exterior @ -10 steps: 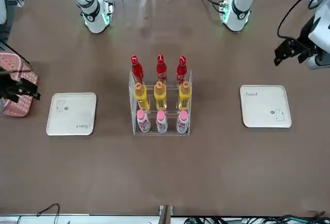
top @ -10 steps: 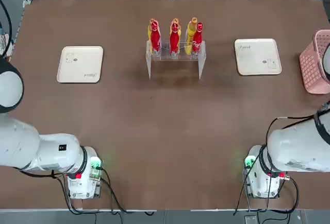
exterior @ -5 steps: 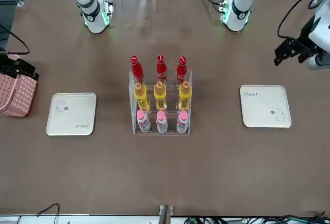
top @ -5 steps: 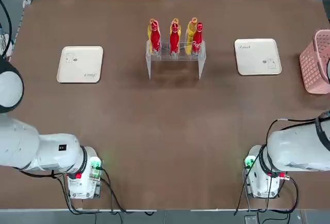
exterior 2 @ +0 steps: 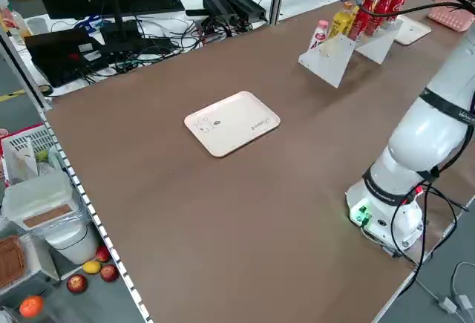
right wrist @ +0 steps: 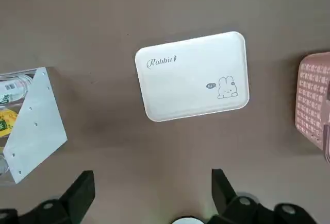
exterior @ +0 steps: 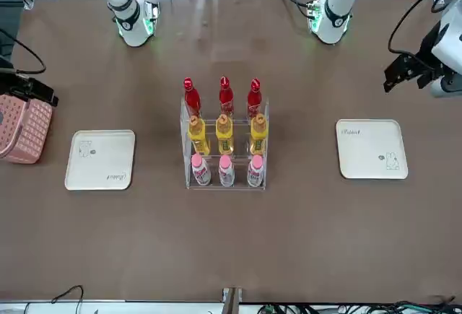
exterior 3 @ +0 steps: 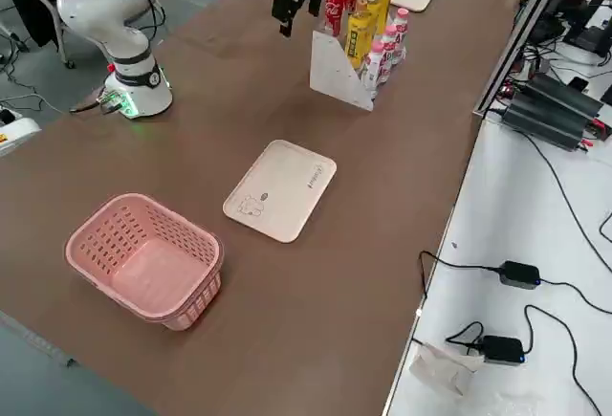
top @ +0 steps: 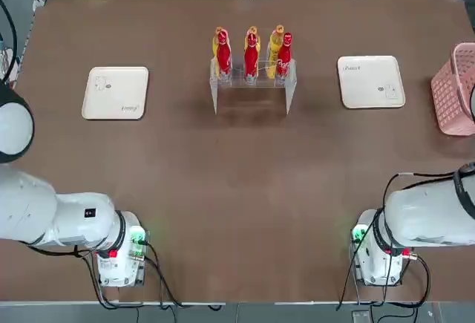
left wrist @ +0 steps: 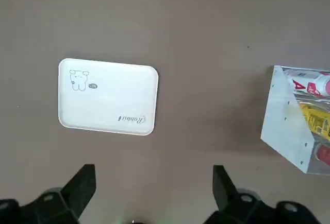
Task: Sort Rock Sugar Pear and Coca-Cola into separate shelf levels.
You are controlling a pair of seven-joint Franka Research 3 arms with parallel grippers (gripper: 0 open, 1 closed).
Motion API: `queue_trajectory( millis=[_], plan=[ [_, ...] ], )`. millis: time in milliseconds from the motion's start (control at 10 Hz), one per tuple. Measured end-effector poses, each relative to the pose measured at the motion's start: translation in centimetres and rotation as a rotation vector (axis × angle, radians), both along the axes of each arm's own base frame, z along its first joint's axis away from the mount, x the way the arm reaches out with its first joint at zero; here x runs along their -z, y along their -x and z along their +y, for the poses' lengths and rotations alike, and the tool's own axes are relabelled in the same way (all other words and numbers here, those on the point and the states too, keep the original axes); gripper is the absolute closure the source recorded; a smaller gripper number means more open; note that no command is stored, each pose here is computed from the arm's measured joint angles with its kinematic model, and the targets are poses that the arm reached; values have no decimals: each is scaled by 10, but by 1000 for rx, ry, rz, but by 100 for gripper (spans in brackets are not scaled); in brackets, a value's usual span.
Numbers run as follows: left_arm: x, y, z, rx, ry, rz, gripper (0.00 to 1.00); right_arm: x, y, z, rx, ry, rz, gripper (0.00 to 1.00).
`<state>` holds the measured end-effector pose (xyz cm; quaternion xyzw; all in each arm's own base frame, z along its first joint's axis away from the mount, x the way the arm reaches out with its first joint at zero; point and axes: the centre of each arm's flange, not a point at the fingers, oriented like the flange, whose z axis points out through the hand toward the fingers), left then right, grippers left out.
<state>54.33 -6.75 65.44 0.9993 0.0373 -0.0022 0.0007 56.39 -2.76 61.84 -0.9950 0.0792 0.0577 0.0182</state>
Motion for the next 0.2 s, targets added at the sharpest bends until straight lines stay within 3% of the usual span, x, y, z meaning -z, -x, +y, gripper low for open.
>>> queue_trajectory(
  millis=[200],
  plan=[
    [0, 0, 0, 1, 0, 0, 0, -1, 0, -1, 2, 1, -4, 0]
  ],
)
